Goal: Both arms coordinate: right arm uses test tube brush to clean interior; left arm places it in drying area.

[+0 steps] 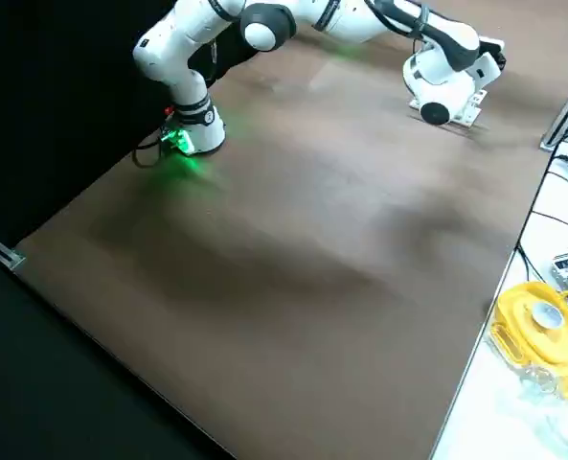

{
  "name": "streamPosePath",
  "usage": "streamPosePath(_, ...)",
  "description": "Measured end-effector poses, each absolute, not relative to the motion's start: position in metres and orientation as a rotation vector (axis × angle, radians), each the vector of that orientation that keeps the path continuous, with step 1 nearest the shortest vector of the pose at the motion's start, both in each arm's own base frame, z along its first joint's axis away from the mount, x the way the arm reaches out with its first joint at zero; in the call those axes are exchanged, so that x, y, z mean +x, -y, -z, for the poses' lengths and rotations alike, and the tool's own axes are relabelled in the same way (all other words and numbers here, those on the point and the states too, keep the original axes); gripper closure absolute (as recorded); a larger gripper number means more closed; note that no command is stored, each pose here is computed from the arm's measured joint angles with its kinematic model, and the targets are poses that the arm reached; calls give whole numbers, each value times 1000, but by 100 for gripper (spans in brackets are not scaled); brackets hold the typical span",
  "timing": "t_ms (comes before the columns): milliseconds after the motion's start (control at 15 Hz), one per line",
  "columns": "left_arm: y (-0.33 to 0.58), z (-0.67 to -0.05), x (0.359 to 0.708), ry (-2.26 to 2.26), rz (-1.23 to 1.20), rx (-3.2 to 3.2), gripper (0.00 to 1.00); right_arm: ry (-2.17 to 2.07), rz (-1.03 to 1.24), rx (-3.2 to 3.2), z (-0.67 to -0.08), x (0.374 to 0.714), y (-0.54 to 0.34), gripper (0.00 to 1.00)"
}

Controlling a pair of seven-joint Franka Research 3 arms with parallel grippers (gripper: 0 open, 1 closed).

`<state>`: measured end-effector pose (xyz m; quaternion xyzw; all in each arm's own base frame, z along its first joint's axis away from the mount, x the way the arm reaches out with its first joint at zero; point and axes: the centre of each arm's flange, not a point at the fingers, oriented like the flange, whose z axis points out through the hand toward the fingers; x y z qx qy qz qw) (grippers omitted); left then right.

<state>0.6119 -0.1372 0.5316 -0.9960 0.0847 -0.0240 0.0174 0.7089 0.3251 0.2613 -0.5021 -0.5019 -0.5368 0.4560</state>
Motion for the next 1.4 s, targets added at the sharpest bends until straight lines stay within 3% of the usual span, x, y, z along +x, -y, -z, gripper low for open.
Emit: streamPosePath(1400, 138, -529, 612, -266, 67, -3094, 0, 1196, 1341, -1256, -235, 709, -320, 98)
